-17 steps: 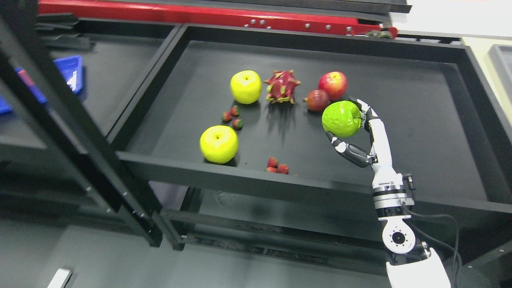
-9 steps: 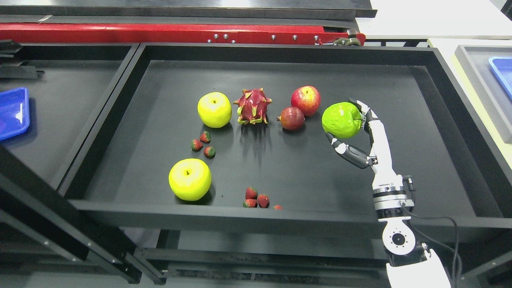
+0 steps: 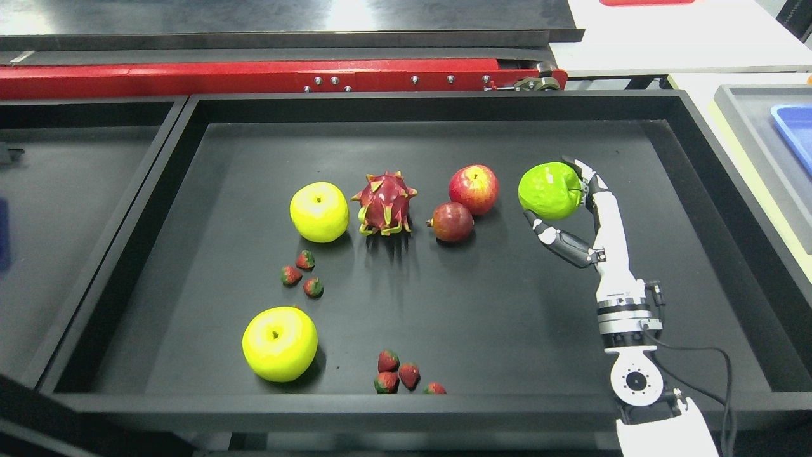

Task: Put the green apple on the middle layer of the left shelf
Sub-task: 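Lower the green apple onto the tray near the red apples and release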

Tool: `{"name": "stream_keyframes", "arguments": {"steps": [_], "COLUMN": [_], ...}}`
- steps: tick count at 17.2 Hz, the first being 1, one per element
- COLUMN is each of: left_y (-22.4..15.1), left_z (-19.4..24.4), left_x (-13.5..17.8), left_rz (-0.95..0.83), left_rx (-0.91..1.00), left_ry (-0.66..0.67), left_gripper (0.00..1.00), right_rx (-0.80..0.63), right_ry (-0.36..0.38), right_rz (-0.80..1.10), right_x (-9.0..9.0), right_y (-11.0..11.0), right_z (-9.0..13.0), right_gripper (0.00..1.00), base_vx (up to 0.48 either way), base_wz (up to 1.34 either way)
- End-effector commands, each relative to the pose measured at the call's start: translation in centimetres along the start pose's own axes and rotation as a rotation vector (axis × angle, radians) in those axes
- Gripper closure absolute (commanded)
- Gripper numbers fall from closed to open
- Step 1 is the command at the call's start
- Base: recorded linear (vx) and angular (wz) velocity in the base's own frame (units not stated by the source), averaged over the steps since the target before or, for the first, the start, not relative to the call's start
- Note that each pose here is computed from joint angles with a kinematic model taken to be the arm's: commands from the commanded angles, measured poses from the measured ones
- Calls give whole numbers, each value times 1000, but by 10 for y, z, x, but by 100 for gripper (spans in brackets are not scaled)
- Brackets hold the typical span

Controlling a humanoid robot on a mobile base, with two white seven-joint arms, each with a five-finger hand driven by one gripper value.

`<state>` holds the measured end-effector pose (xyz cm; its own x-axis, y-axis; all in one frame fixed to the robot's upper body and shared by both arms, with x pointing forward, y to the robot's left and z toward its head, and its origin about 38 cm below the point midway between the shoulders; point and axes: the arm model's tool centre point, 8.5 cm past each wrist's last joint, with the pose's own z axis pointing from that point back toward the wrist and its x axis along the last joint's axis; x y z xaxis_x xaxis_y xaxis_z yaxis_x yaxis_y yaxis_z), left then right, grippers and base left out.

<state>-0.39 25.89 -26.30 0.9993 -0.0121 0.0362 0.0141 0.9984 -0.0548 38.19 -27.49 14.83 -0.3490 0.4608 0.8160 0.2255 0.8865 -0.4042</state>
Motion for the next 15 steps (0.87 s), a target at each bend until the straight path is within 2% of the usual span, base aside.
{"name": "stream_keyframes", "arguments": {"steps": [1, 3, 5, 7, 10, 13, 15], "left_y": [11, 11, 11, 11, 11, 11, 11], "left_z": [2, 2, 2, 2, 2, 2, 2], "left_x": [-1, 0, 0, 0, 0, 0, 0], "left_rz": [-1, -2, -2, -2, -2, -2, -2], "left_rx": [17, 17, 19, 17, 17, 17, 17], "left_ry": [1, -2, -1, -2, -1, -1, -1], "left_gripper": [0, 0, 0, 0, 0, 0, 0], "right_rx": [17, 198, 370, 492, 614, 668, 675], "right_ry": [3, -71, -107, -159, -201, -204, -199], "right_rz": [0, -26, -37, -29, 8, -16, -29], "right_x": [-2, 9, 20, 36, 47, 54, 51], "right_y": [1, 38, 70, 103, 142, 156, 149], "right_z": [3, 16, 22, 22, 31, 36, 34], "right_gripper": [99, 99, 99, 99, 98, 96, 94], "base_vx": [147, 147, 131, 96, 65, 34, 18], "base_wz": [-108, -101, -81, -66, -38, -13, 0]}}
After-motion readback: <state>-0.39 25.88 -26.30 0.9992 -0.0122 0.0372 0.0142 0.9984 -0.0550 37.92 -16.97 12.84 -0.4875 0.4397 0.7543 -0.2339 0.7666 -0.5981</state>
